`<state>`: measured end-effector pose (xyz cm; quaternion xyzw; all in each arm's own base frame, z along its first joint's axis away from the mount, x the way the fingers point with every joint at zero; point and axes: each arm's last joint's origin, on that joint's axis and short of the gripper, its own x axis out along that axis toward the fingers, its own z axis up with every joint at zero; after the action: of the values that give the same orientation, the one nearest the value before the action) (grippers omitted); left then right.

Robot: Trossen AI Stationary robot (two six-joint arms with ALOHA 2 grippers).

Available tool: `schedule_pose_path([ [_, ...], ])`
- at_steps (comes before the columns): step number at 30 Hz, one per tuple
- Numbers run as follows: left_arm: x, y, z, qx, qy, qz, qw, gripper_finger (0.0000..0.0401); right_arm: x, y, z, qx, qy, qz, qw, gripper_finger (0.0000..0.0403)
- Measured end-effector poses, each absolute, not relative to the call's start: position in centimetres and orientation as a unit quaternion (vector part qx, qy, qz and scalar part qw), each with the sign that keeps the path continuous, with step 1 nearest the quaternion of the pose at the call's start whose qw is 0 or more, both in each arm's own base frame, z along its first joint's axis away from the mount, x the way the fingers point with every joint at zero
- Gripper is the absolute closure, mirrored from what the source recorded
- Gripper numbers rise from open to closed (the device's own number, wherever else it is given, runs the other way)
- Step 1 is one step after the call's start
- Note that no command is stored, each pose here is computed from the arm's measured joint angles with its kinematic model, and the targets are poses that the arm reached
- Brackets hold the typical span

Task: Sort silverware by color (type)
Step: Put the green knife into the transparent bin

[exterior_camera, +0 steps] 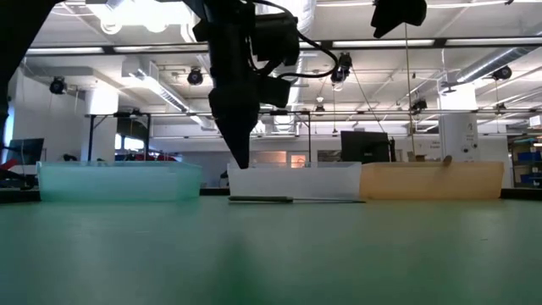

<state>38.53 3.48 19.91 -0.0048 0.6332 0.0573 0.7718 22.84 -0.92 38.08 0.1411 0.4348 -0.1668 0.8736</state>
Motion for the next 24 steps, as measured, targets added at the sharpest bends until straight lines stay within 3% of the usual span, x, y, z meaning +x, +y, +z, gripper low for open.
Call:
schedule_pose_path([
  [10,37.4,4.5,18.9,0.075,0.666,0.103,0.735,0.032,22.8,-0.9,38.1,0.141,0.435,-0.167,0.874,0.0261],
  [24,37.1,5.2,16.1,0.088,0.641,0.079,0.759,0.0321,22.8,-0.9,38.1,0.141,0.434,-0.167,0.874,0.0261],
])
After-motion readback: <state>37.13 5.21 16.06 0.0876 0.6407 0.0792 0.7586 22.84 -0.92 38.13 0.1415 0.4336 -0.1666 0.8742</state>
